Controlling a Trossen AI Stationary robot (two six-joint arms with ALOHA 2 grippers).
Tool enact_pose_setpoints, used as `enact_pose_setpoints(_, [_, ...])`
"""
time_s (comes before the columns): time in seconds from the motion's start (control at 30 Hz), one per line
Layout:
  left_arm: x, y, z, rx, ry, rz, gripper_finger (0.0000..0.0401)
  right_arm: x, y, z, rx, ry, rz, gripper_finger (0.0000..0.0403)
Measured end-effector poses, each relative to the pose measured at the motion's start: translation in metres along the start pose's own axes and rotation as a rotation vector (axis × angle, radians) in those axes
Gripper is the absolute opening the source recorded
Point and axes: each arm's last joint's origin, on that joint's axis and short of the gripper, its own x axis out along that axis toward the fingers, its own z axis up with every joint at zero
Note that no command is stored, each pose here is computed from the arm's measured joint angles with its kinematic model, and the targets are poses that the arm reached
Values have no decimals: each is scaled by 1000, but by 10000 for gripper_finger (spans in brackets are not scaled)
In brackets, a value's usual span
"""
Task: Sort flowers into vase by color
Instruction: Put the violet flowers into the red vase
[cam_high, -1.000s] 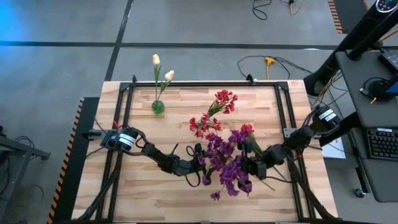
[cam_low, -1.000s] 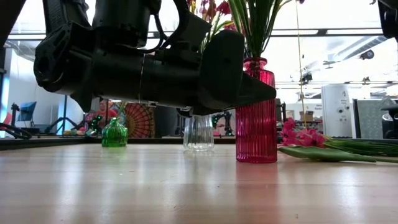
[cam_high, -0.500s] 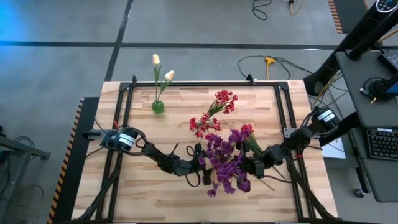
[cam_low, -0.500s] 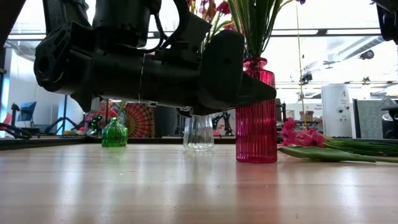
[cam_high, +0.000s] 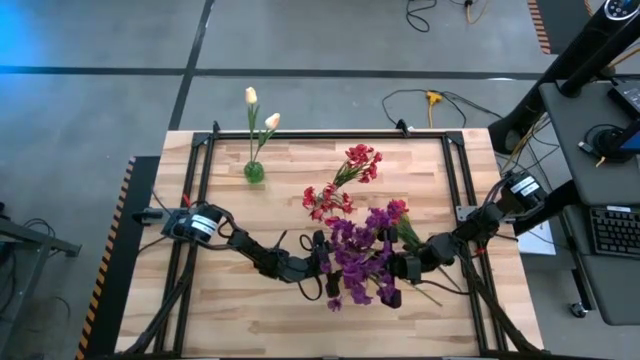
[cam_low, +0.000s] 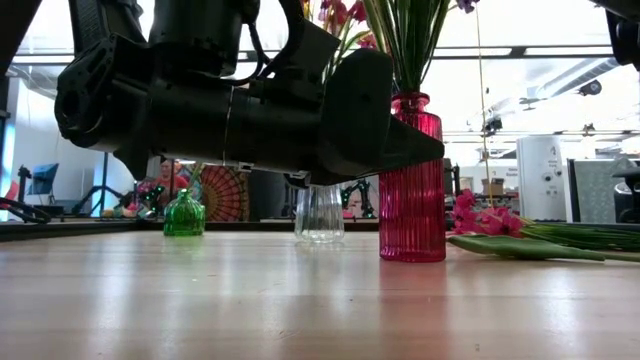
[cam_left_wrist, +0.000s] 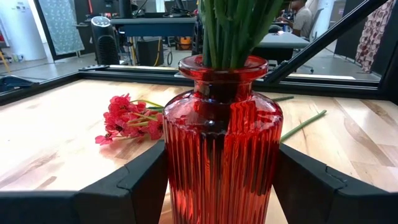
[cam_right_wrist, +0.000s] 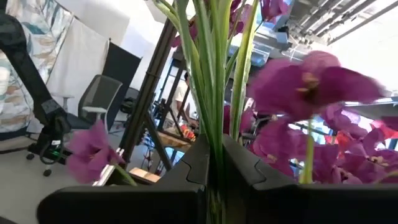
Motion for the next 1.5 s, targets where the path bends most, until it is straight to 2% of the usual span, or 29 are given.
enact_pose_setpoints(0.43, [0, 0, 0, 1, 1, 2, 231, 0, 1, -3, 65, 44, -8, 18])
enact_pose_setpoints(0.67, [0, 0, -1, 1, 2, 2, 231, 0, -2, -5, 174, 95, -128, 18])
enact_pose_setpoints(0.77, [0, 0, -1, 1, 2, 2, 231, 0, -2, -6, 202, 103, -136, 18])
enact_pose_setpoints(0.9, [0, 0, -1, 2, 2, 2, 231, 0, -2, -7, 209, 121, -143, 18])
enact_pose_setpoints(1.07, [0, 0, -1, 7, 4, -1, 231, -3, 1, -19, 200, 232, -157, 18])
enact_pose_setpoints(1.5, [0, 0, -1, 7, 6, -3, 231, -3, 3, -20, 186, 257, -151, 18])
